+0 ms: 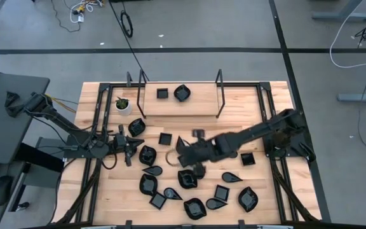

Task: Pick & Place Mini shaped plates
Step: Put the black teardrop shaped bowl on the shelf

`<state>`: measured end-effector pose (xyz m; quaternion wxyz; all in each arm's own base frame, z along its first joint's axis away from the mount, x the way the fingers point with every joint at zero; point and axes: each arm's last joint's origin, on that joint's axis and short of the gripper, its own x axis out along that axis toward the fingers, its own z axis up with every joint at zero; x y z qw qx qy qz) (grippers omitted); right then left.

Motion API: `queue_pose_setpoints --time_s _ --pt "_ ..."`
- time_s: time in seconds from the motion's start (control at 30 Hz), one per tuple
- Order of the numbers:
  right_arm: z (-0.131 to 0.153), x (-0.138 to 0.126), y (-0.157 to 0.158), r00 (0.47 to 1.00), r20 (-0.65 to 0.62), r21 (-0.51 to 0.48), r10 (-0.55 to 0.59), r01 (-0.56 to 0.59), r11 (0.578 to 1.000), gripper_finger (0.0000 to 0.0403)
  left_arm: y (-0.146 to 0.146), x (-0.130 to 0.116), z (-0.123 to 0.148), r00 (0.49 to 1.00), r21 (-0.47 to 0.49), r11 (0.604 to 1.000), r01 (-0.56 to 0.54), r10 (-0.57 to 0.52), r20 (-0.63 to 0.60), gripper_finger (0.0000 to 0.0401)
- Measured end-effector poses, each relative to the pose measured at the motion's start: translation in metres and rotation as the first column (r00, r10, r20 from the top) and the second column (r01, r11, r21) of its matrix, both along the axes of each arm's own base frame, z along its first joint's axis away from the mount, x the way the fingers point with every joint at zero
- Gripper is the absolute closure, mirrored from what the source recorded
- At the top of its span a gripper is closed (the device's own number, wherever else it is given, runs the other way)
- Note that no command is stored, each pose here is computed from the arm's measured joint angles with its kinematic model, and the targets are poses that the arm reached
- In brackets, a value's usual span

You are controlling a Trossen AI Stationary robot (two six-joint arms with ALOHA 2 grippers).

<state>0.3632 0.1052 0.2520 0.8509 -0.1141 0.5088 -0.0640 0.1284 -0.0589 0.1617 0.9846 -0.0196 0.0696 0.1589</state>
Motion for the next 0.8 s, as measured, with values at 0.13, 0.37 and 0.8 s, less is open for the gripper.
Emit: queue_pose_setpoints --time_s 0.13,0.37,0.8 --pt "-0.007 -0.027 0.014 0.976 -0.171 -0.012 -0.132 0.132 0.991 0.0399 0.000 0.000 0.000 1.000 0.000 1.000 0.000 0.000 0.000 0.0394" --pt "-0.011 -0.063 0.029 0.916 -0.218 -0.172 -0.336 0.302 0.938 0.0386 0.000 0.000 0.000 1.000 0.000 1.000 0.000 0.000 0.000 0.0394" --pt "-0.034 -0.147 0.026 0.836 -0.178 0.056 -0.519 0.535 0.843 0.0357 0.000 0.000 0.000 1.000 -0.007 1.000 0.001 -0.001 0.003 0.0394"
